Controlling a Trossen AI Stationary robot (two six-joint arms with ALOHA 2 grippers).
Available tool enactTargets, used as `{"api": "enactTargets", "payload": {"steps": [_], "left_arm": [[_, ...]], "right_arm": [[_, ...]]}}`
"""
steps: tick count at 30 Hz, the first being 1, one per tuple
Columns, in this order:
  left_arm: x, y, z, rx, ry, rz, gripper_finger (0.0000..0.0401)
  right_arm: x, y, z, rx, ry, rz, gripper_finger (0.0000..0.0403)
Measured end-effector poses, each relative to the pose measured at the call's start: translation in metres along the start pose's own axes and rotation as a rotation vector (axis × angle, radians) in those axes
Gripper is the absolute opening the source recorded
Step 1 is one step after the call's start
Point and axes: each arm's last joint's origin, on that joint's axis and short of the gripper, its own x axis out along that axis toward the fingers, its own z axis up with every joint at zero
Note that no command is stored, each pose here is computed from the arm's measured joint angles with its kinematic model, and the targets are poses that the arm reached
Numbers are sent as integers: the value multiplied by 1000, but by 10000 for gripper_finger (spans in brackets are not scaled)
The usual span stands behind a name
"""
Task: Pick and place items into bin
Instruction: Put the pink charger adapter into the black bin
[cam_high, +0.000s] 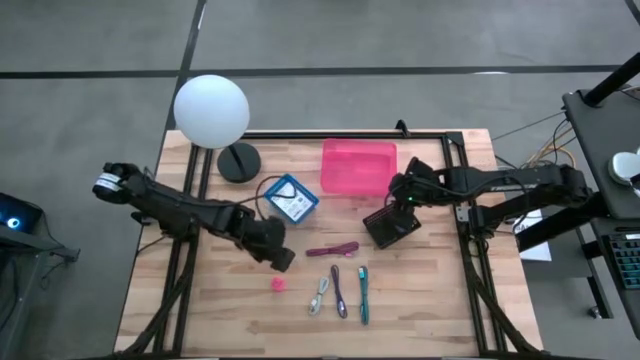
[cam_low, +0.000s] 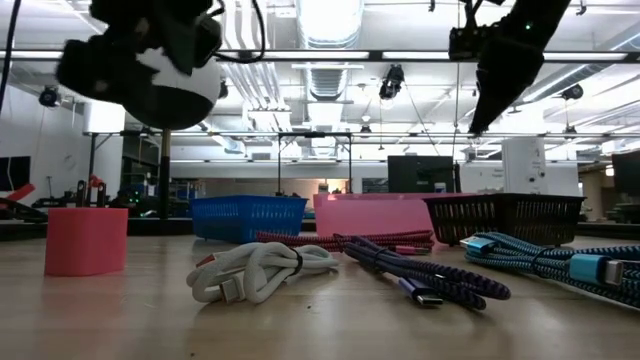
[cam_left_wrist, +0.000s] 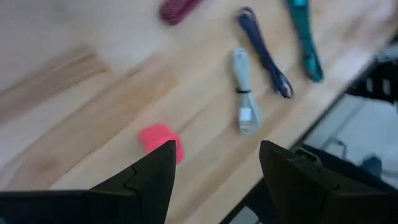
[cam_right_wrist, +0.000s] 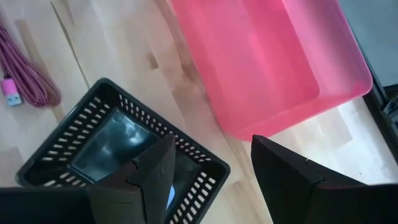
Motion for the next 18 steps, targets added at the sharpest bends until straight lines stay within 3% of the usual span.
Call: {"api": "enactTargets", "payload": {"steps": [9,18], "left_arm": [[23,-1,-14,-223,13,107,215],[56,-13,-23,-216,36,198,215]], "right_arm": [[5,3,3,-34,-6,3,196],[5,4,7,-86,-43,13,196]]}}
